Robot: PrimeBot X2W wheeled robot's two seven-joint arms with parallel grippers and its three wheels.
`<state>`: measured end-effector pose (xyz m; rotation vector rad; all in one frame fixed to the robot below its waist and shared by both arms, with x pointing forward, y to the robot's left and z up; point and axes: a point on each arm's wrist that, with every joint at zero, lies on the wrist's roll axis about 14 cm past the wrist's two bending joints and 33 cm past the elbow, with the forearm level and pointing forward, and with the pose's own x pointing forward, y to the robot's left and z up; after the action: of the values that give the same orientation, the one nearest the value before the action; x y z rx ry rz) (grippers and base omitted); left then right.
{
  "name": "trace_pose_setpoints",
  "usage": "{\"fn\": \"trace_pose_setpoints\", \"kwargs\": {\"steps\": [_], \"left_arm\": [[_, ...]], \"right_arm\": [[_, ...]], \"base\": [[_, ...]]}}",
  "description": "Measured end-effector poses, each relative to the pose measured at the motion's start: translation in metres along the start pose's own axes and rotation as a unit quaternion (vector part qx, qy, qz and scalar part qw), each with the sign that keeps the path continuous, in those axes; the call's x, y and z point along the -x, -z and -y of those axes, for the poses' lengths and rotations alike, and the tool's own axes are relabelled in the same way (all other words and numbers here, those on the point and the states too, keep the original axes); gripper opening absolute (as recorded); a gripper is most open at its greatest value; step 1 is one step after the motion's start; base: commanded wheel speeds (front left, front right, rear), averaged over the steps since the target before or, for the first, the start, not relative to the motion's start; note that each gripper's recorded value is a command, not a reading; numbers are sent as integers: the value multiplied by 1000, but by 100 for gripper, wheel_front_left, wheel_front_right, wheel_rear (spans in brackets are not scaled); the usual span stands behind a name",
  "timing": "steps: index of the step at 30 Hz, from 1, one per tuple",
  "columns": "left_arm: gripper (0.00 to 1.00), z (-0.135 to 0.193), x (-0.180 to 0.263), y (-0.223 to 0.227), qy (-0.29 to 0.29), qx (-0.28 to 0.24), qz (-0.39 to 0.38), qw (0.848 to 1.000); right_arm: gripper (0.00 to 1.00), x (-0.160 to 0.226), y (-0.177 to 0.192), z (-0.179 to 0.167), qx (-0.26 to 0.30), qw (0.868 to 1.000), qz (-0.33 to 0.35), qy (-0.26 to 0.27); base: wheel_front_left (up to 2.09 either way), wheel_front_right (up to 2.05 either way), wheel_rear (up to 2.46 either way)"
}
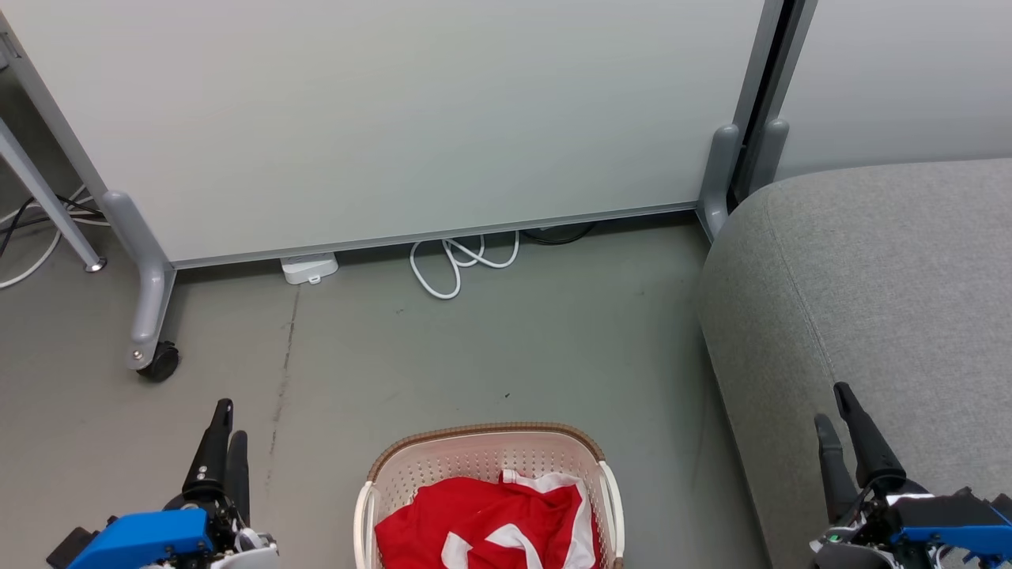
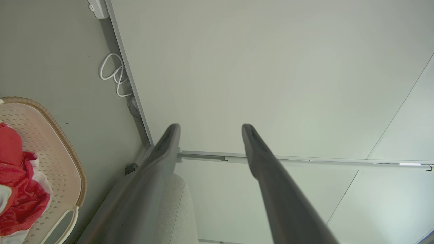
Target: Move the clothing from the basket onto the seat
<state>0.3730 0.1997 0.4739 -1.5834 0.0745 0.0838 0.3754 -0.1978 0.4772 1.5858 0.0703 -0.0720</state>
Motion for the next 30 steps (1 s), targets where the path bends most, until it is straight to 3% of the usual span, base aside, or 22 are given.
{"fn": "trace_pose_setpoints", "kwargs": {"steps": [13, 22, 30], "left_arm": [[100, -3, 3, -4, -5, -33, 21, 999], [100, 5, 1, -5, 3, -118, 29, 993], [100, 12, -1, -2, 8, -211, 29, 977]], "right_arm": [[100, 1, 5, 5, 41, 999, 6, 8], [100, -3, 12, -3, 120, 993, 2, -2], [100, -6, 22, -13, 209, 978, -7, -19]], "base": [[0, 0, 0], [0, 0, 0], [0, 0, 0]]}}
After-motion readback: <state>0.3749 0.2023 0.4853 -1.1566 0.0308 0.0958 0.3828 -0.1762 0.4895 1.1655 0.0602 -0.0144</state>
